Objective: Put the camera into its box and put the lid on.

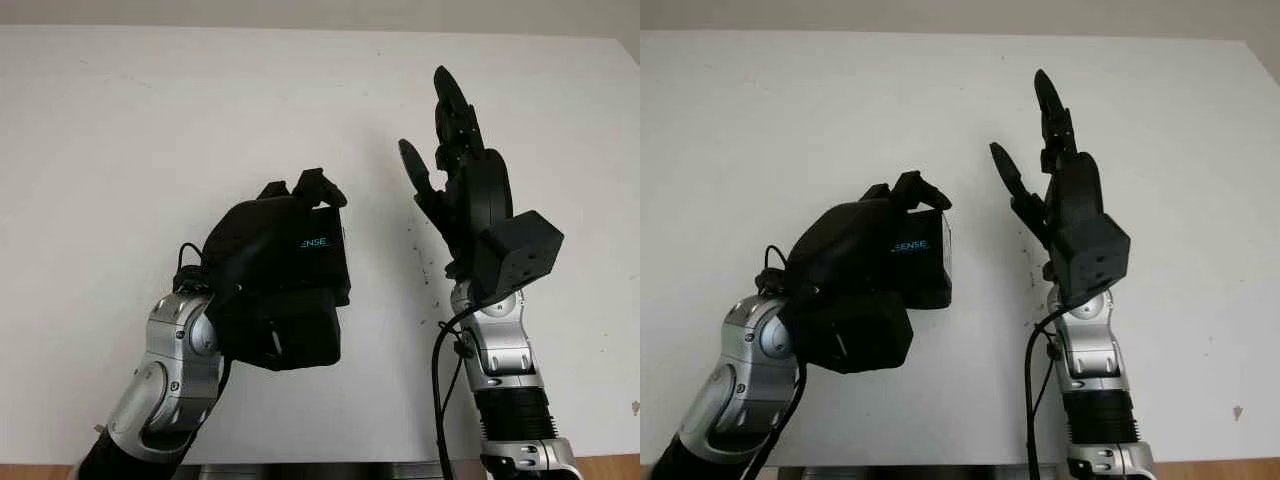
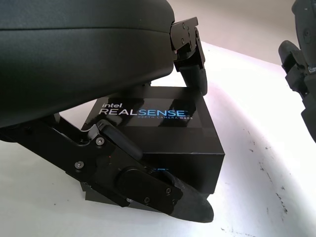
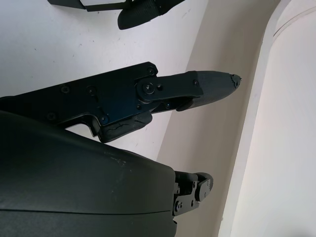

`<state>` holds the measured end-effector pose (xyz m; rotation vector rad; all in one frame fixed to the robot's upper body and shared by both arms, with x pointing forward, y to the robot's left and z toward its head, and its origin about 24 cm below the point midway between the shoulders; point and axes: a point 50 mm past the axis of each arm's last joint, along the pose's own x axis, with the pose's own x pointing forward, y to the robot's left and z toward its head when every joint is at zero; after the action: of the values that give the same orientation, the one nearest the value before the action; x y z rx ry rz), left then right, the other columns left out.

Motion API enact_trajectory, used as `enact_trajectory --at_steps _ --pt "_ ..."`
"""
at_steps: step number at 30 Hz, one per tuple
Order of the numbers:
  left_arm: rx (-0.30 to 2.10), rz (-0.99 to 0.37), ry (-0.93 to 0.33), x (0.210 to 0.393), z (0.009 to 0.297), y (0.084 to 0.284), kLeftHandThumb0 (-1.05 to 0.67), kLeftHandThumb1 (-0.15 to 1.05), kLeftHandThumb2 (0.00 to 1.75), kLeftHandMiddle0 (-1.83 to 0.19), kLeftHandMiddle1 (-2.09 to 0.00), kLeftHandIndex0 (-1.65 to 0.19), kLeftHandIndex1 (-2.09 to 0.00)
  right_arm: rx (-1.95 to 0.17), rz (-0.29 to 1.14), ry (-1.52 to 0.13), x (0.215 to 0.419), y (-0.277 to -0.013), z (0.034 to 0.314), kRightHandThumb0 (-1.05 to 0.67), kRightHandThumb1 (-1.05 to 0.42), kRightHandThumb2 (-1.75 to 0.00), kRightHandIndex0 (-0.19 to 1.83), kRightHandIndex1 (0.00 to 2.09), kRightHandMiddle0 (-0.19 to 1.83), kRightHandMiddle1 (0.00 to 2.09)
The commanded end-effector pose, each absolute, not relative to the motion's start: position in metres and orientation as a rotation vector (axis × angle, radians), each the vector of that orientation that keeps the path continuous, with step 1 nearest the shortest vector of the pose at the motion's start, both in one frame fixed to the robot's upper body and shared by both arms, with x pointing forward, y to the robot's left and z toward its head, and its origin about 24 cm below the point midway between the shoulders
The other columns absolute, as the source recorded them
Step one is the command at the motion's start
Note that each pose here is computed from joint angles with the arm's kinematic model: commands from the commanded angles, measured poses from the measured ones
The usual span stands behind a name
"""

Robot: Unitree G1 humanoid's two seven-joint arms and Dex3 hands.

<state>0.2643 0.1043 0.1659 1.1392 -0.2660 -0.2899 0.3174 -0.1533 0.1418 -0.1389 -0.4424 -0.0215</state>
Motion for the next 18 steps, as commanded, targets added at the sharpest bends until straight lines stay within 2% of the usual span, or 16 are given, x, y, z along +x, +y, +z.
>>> enact_trajectory --at_steps 1,7,14,16,18 --pt "1.134 -0.321 -0.251 0.262 0.158 0.101 -0.28 1.05 0.38 -0.17 -2.09 0.09 -1.84 -0.137 -0.024 -0.459 0.315 -0.154 0.144 -0.72 -1.05 -0.24 0.03 0.06 0.00 0.26" --pt "1.130 -0.333 -0.307 0.260 0.161 0.097 -0.25 1.05 0.38 -0.16 -2.09 0.13 -1.87 -0.132 -0.023 -0.456 0.315 -0.153 0.143 -0.73 -1.05 -0.24 0.02 0.06 -0.01 0.28" --pt "1.157 -0.331 -0.331 0.260 0.163 0.093 -0.22 1.05 0.36 -0.35 -2.09 0.14 -1.75 -0.128 -0.022 -0.450 0.317 -0.152 0.142 -0.74 -1.05 -0.25 0.02 0.06 -0.02 0.31" --pt "1.243 -0.334 -0.337 0.260 0.162 0.091 -0.24 1.05 0.34 -0.49 -2.09 0.10 -1.74 -0.129 -0.024 -0.450 0.317 -0.152 0.142 -0.73 -1.05 -0.25 0.02 0.06 -0.03 0.33" --pt "1.323 -0.343 -0.342 0.259 0.160 0.089 -0.34 1.05 0.33 -0.07 -2.09 0.15 -1.67 -0.145 -0.026 -0.453 0.317 -0.152 0.142 -0.75 -1.05 -0.25 0.03 0.06 -0.04 0.35"
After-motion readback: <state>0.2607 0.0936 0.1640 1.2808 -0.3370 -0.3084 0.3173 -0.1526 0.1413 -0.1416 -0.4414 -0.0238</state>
